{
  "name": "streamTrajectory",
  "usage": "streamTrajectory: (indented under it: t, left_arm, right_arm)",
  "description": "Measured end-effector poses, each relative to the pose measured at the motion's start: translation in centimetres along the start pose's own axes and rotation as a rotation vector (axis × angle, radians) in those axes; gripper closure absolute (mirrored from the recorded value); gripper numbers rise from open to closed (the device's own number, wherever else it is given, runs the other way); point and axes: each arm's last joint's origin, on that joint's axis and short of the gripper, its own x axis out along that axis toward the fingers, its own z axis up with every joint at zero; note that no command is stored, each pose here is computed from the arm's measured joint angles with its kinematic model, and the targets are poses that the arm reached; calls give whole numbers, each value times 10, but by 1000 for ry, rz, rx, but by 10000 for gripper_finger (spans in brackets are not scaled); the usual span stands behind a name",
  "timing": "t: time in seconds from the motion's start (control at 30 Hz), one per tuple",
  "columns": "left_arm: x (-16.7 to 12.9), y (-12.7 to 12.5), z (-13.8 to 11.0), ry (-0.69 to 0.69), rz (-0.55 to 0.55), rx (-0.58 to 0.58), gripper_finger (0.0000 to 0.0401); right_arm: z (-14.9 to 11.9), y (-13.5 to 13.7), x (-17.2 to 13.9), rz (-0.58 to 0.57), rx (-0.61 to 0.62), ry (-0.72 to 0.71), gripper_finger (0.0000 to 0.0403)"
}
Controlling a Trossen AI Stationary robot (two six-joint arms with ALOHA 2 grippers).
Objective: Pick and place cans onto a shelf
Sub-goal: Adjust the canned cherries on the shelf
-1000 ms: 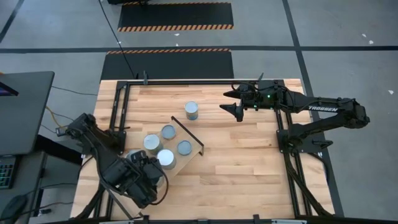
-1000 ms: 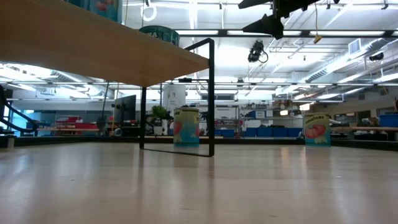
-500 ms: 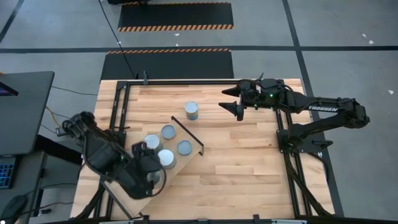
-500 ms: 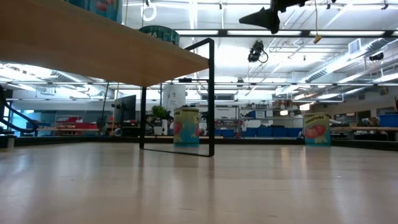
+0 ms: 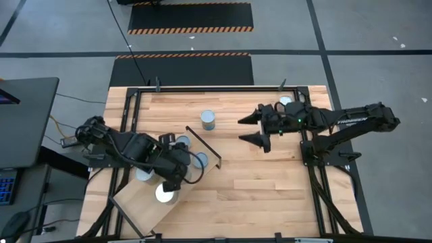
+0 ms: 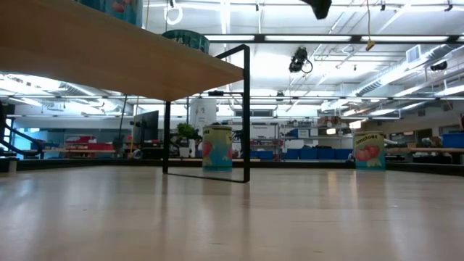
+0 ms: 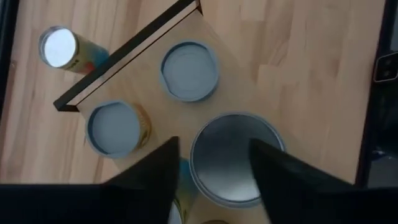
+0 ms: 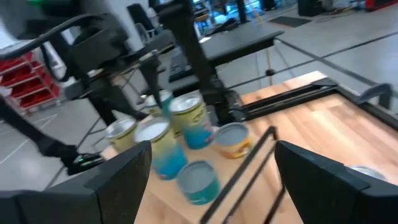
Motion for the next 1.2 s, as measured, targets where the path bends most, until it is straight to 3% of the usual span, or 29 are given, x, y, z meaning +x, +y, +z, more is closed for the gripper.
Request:
streamTrajectory:
  t: [0.3,0.57,1.2]
  left_arm:
    - [11,-8,2,48,-21,55,389]
    - [29,-19,6,116,-23,55,395]
    - [34,-24,7,155,-69,58,395]
  right_arm:
    - [-5,15,-1,3,-11,1,55]
    - [-5,15,-1,1,-12,-1,55]
    - [-5,17,-1,59,-37,14,55]
